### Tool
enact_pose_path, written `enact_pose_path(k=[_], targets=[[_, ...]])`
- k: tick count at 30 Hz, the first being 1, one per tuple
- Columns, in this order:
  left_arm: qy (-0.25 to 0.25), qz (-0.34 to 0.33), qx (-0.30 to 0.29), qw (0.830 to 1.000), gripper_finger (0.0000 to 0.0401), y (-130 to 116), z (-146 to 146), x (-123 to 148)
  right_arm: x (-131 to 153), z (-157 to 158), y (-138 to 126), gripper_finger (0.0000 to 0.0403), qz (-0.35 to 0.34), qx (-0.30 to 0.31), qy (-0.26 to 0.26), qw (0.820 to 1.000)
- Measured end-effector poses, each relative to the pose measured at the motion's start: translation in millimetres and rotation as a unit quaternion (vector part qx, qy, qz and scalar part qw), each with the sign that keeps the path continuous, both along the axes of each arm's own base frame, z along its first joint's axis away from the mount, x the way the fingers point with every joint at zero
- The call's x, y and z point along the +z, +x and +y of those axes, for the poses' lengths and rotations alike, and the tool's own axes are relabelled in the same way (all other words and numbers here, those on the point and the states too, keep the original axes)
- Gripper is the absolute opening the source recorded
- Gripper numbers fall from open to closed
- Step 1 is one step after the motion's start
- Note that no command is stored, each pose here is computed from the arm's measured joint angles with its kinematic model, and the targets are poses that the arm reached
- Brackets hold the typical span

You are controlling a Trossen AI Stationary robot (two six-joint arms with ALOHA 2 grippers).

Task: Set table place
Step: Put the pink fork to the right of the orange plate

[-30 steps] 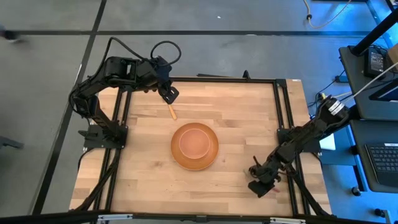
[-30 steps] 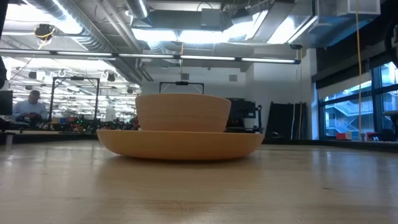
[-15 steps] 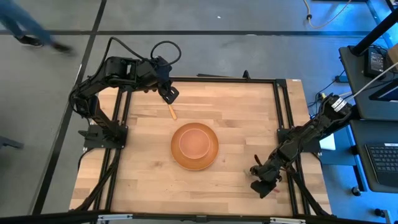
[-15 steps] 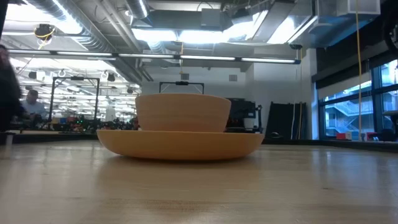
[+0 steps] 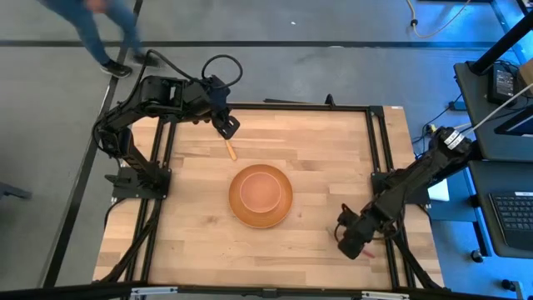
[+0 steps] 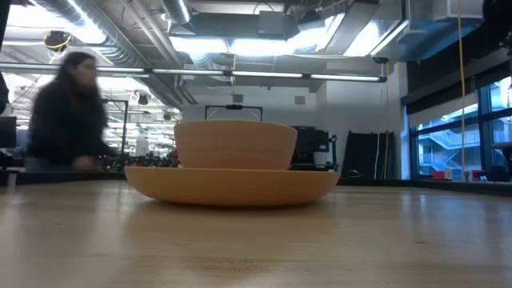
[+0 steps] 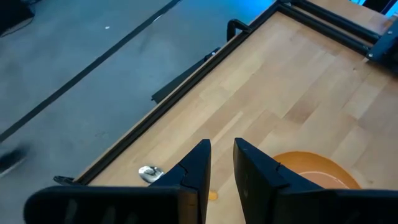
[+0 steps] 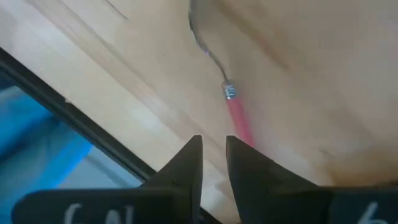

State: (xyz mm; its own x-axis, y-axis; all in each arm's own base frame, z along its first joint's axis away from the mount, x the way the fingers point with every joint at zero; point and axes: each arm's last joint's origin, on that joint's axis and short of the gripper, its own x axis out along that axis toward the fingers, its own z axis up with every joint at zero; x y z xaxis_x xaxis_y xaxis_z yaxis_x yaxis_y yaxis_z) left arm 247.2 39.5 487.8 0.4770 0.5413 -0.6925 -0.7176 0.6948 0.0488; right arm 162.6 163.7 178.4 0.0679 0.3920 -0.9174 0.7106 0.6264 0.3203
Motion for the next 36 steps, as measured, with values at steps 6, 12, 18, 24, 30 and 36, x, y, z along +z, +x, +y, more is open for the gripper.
enact_pose_path(k=[6,12,18,24,30,36], targets=[[-0.004,-0.005,0.007,1.000,0.0063,0.0,0.2,0.0,39.1,-0.3,6.0,0.0073,-0.023,-0.007,-0.085,0.996],[-0.004,-0.005,0.007,1.000,0.0063,0.0,0.2,0.0,39.5,2.8,7.1,0.0074,-0.003,-0.007,-0.065,0.998],[-0.004,-0.005,0.007,1.000,0.0063,0.0,0.2,0.0,37.4,3.7,7.1,0.0074,0.009,-0.001,-0.062,0.998],[-0.003,-0.005,0.007,1.000,0.0063,0.0,0.2,0.1,36.9,1.5,8.7,0.0074,-0.021,-0.013,-0.096,0.995],[-0.003,-0.005,0.008,1.000,0.0063,-0.1,0.3,0.1,36.7,0.8,9.3,0.0074,-0.031,-0.018,-0.107,0.994],[-0.003,-0.005,0.008,1.000,0.0063,0.0,0.3,0.1,35.8,0.7,6.3,0.0100,0.001,-0.009,-0.093,0.996]])
